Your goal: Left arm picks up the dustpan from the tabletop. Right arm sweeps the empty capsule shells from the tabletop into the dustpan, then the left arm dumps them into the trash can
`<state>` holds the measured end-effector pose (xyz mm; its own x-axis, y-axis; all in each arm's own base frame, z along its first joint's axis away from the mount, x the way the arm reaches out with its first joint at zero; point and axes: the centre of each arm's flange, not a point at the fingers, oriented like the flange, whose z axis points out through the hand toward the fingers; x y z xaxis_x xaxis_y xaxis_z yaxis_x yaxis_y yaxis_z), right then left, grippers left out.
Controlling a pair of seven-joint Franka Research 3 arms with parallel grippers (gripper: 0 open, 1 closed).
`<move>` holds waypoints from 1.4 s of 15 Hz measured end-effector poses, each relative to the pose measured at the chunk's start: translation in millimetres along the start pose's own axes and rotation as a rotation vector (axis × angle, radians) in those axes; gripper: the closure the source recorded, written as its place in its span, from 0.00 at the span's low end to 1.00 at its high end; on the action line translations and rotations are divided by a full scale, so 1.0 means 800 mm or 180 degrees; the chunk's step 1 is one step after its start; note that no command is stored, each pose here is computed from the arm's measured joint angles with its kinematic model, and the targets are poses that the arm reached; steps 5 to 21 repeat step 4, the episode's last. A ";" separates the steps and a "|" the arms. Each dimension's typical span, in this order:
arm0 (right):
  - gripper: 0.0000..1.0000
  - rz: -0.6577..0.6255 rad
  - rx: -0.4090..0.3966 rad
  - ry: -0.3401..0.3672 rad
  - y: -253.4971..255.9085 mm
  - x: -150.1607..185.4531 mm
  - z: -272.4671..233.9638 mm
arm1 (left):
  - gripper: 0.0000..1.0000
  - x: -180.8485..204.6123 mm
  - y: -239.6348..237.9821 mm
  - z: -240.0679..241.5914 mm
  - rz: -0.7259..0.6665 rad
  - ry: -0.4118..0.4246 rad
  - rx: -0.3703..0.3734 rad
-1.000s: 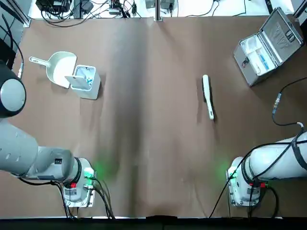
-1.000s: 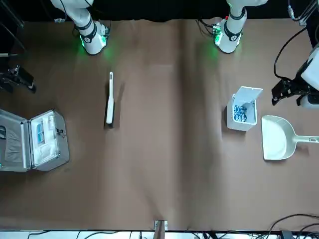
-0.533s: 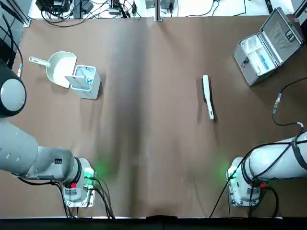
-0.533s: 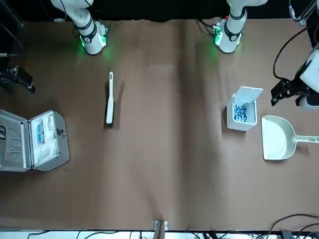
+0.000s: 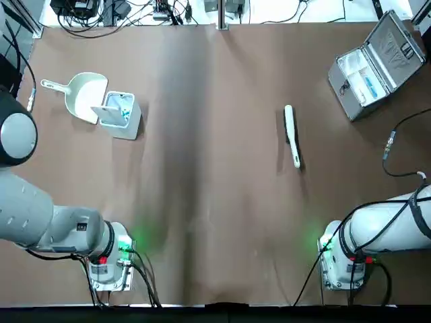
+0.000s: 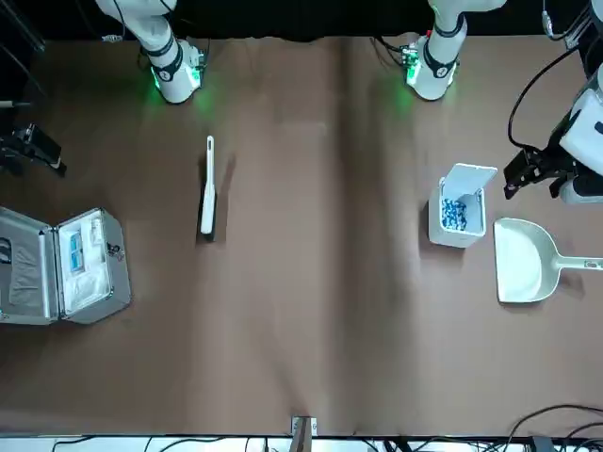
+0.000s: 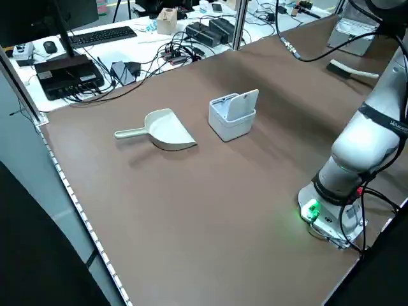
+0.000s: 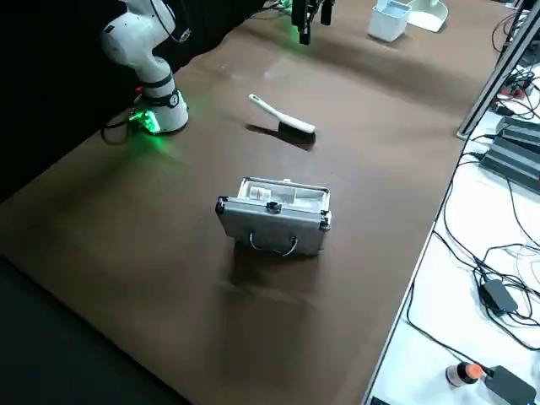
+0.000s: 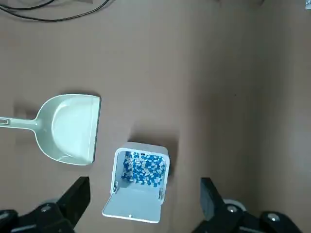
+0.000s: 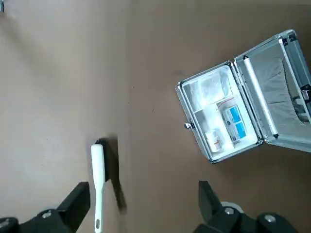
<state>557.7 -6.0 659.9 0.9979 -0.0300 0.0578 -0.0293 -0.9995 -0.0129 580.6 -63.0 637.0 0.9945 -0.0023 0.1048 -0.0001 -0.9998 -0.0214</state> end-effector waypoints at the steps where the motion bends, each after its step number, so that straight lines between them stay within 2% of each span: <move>1: 0.01 0.0000 0.0000 -0.0001 0.000 0.000 0.000 | 0.00 0.000 -0.001 0.000 -0.0005 -0.0002 0.0001; 21: 0.01 0.0000 0.0000 -0.0002 0.000 0.000 0.000 | 0.00 0.000 -0.003 0.000 -0.0012 -0.0008 0.0002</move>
